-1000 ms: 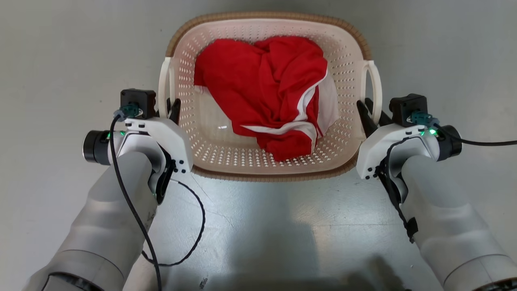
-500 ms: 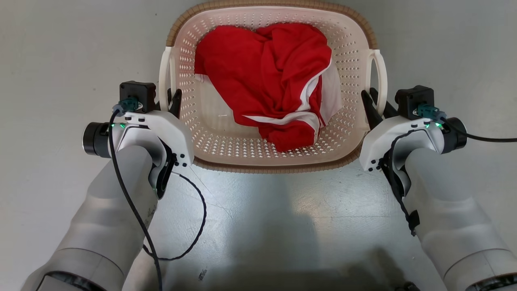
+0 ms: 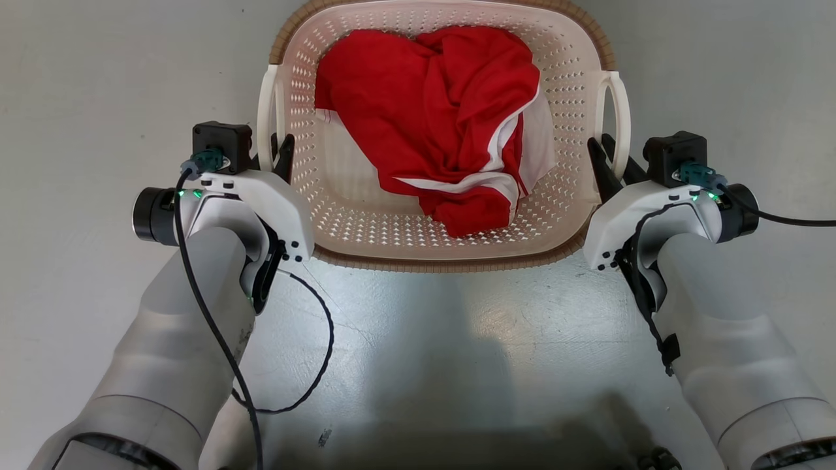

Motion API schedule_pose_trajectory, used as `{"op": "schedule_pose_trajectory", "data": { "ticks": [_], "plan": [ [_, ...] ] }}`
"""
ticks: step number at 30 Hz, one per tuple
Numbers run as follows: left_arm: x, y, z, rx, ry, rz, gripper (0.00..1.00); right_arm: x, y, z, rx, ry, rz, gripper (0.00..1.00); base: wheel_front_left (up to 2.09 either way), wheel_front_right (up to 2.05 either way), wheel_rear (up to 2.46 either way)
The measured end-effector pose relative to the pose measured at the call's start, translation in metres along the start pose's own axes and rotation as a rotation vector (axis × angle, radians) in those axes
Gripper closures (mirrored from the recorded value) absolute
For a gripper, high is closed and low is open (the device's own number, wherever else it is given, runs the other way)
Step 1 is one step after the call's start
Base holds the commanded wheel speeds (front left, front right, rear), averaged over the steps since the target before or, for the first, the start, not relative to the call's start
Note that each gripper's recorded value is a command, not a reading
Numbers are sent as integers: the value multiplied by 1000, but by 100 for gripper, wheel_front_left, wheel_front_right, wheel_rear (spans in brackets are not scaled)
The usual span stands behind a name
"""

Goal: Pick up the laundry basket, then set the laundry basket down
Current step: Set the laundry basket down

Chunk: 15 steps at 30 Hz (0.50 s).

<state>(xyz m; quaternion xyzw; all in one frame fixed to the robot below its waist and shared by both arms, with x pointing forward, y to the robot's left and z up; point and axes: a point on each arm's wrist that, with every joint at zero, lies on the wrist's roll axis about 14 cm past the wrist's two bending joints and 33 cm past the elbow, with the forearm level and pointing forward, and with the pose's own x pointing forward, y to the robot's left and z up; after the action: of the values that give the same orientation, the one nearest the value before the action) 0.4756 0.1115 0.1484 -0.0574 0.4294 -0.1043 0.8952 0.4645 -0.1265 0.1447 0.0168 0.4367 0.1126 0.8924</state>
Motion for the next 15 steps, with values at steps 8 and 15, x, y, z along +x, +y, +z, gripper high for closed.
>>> {"op": "schedule_pose_trajectory", "data": {
  "ticks": [8, 15],
  "plan": [
    [3, -2, -1, -3, 2, -5, 100, 2, -4, -5, 2, 13, -13, 100, 0, 0, 0],
    [3, -1, 0, 1, 1, -5, 100, 3, -5, -3, 0, 10, -17, 100, 0, 0, 0]
  ]
}}
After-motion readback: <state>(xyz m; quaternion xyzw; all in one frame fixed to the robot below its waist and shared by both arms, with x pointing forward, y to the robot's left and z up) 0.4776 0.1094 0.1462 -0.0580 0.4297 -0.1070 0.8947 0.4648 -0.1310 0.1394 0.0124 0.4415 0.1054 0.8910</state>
